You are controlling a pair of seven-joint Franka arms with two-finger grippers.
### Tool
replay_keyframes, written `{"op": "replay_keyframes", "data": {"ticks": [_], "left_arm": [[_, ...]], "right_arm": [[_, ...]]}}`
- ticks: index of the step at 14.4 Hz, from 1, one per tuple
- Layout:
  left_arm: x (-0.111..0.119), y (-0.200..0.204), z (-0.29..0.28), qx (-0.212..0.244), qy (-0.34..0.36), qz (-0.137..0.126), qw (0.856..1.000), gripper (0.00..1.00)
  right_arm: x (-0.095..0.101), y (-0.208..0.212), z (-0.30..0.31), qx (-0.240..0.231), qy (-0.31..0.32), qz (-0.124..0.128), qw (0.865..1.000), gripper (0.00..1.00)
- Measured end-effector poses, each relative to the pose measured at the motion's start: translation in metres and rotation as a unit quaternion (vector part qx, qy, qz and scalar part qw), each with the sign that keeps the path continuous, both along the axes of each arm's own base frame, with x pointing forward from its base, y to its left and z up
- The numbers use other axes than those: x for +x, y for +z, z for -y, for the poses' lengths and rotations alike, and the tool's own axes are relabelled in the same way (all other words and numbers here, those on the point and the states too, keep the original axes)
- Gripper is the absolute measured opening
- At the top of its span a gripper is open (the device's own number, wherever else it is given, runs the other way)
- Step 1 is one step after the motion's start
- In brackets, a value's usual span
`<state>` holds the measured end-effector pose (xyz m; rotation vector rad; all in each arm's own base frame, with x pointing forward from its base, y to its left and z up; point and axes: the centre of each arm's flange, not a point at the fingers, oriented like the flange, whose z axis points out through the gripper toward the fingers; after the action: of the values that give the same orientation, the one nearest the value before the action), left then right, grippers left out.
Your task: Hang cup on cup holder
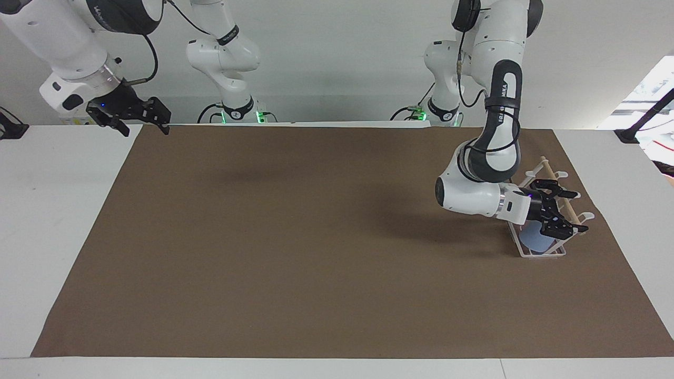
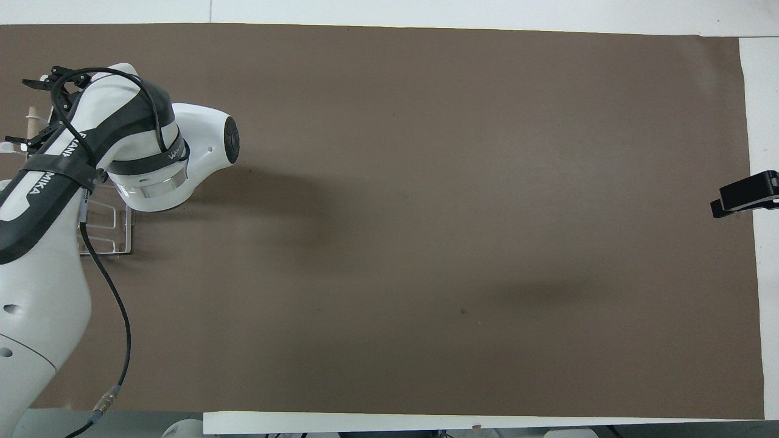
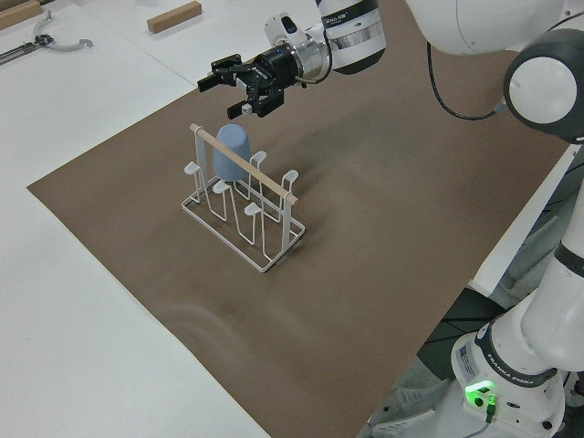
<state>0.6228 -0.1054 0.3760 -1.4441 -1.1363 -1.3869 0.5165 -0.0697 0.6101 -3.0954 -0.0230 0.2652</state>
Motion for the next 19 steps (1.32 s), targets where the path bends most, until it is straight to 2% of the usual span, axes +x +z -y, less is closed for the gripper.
{"op": "replay_keyframes", "data": {"ticks": [1, 3, 6, 9, 11, 14, 17, 19], "left_arm": [[0.002, 0.008, 0.006, -0.010, 0.000, 0.019, 1.000, 1.00], [-0.001, 0.028, 0.027, -0.055, 0.012, 0.036, 0.998, 1.00], [-0.016, 0.099, 0.047, -0.128, 0.018, 0.013, 0.992, 1.00], [-0.022, 0.173, 0.028, -0.182, 0.024, -0.018, 0.983, 1.00], [-0.021, 0.193, -0.009, -0.213, 0.033, -0.061, 0.975, 1.00], [-0.019, 0.208, -0.066, -0.282, 0.013, -0.157, 0.947, 1.00], [-0.024, 0.223, -0.103, -0.348, -0.047, -0.261, 0.899, 1.00], [-0.025, 0.233, -0.109, -0.394, -0.117, -0.320, 0.853, 1.00]], "right_arm": [[0.000, 0.000, 0.000, 0.000, 0.000, 0.000, 1.000, 1.00], [0.000, 0.000, 0.000, 0.000, 0.000, 0.000, 1.000, 1.00], [0.000, 0.000, 0.000, 0.000, 0.000, 0.000, 1.000, 1.00], [0.000, 0.000, 0.000, 0.000, 0.000, 0.000, 1.000, 1.00], [0.000, 0.000, 0.000, 0.000, 0.000, 0.000, 1.000, 1.00], [0.000, 0.000, 0.000, 0.000, 0.000, 0.000, 1.000, 1.00], [0.000, 0.000, 0.000, 0.000, 0.000, 0.000, 1.000, 1.00], [0.000, 0.000, 0.000, 0.000, 0.000, 0.000, 1.000, 1.00]]}}
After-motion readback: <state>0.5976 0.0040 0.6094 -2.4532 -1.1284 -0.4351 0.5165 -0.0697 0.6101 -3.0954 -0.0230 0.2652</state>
